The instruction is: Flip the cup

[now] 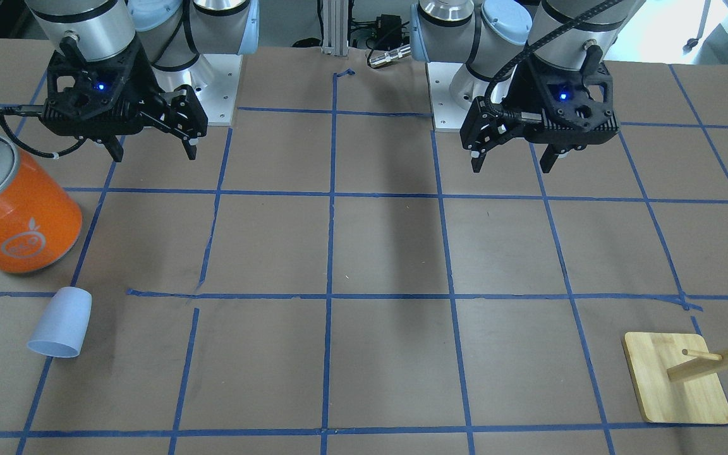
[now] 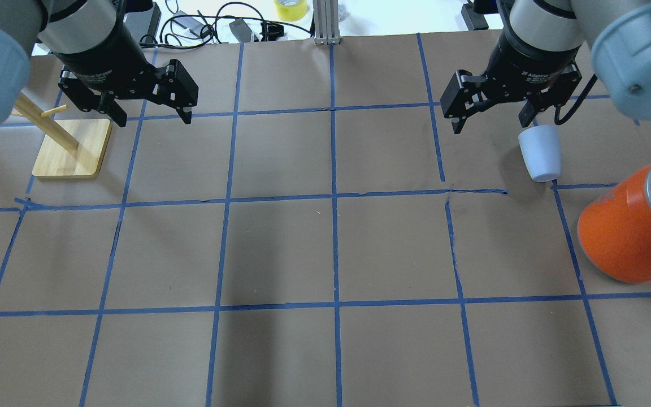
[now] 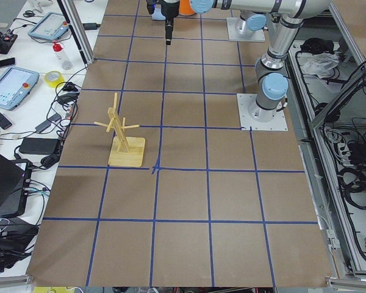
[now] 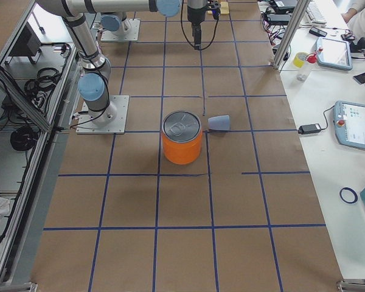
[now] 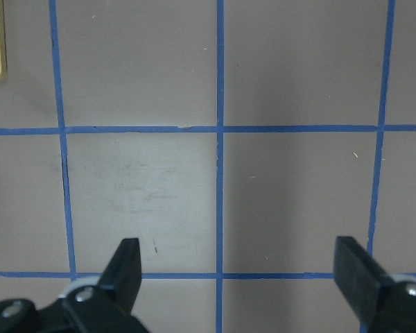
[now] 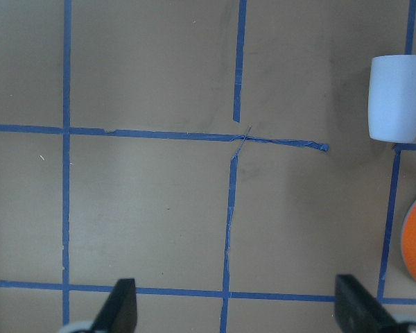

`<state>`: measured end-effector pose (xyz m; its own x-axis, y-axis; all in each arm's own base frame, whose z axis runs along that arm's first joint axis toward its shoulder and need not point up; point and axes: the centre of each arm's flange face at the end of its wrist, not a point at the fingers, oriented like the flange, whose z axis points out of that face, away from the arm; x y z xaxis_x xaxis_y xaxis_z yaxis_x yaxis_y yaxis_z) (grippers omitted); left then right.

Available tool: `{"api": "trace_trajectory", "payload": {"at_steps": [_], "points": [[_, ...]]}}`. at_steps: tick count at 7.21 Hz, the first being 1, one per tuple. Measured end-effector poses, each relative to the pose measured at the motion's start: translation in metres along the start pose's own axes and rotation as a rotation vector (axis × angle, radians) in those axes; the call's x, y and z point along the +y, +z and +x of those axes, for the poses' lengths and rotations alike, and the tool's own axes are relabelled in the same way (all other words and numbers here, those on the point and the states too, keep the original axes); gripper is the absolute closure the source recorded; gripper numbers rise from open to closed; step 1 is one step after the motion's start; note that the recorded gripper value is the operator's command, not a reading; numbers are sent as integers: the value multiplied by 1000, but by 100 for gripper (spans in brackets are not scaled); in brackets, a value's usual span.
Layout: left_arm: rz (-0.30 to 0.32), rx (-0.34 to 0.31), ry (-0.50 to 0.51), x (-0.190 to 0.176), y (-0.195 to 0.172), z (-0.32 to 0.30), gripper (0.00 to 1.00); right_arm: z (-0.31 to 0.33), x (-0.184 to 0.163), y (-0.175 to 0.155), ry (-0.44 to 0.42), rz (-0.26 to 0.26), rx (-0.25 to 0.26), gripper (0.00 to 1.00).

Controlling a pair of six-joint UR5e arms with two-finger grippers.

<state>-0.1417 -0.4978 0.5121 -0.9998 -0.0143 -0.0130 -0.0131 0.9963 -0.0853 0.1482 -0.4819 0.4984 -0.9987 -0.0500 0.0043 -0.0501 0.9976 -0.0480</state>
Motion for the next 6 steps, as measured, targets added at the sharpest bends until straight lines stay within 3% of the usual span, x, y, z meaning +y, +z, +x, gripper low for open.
{"api": "trace_trajectory", "payload": {"at_steps": [2,6], "points": [[0,0,0,0,0,0,0,0,0,-1,43,-1,1,0],[1,0,0,0,0,0,0,2,-1,2,47,-7,2,0]]}}
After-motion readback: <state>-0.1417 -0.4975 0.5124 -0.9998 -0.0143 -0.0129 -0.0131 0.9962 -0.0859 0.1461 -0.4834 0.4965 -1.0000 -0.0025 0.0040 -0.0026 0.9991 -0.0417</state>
